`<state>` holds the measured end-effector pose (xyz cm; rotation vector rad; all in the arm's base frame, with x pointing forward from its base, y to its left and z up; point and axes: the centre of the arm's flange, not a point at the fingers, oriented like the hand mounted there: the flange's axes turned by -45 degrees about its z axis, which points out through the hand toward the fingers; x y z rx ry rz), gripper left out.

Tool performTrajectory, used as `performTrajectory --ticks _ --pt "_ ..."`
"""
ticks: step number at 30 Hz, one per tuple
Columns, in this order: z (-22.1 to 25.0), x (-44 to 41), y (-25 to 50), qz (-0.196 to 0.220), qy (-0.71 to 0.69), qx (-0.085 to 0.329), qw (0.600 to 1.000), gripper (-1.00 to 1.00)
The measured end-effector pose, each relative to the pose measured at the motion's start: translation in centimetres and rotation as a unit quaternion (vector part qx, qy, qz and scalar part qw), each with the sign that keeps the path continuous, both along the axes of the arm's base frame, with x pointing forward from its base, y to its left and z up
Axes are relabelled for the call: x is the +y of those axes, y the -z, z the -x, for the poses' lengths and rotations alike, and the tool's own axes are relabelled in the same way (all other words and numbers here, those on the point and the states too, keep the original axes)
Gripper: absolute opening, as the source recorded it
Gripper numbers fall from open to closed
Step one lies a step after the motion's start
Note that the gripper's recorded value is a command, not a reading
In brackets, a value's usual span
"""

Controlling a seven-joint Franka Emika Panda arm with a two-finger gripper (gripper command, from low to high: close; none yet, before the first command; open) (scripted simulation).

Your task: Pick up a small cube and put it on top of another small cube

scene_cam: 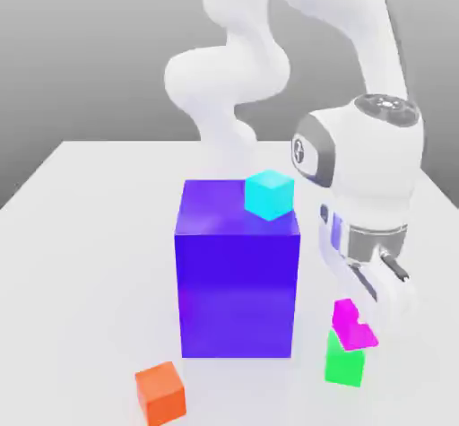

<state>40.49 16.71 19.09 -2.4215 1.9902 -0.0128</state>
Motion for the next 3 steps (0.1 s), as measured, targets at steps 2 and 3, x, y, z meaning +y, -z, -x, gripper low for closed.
performTrajectory --ticks 2,3 --pt "0.15 -0.12 1.16 0.000 0.001 0.003 1.000 1.00" --pt "0.15 -0.12 1.16 0.000 0.001 0.003 1.000 1.00"
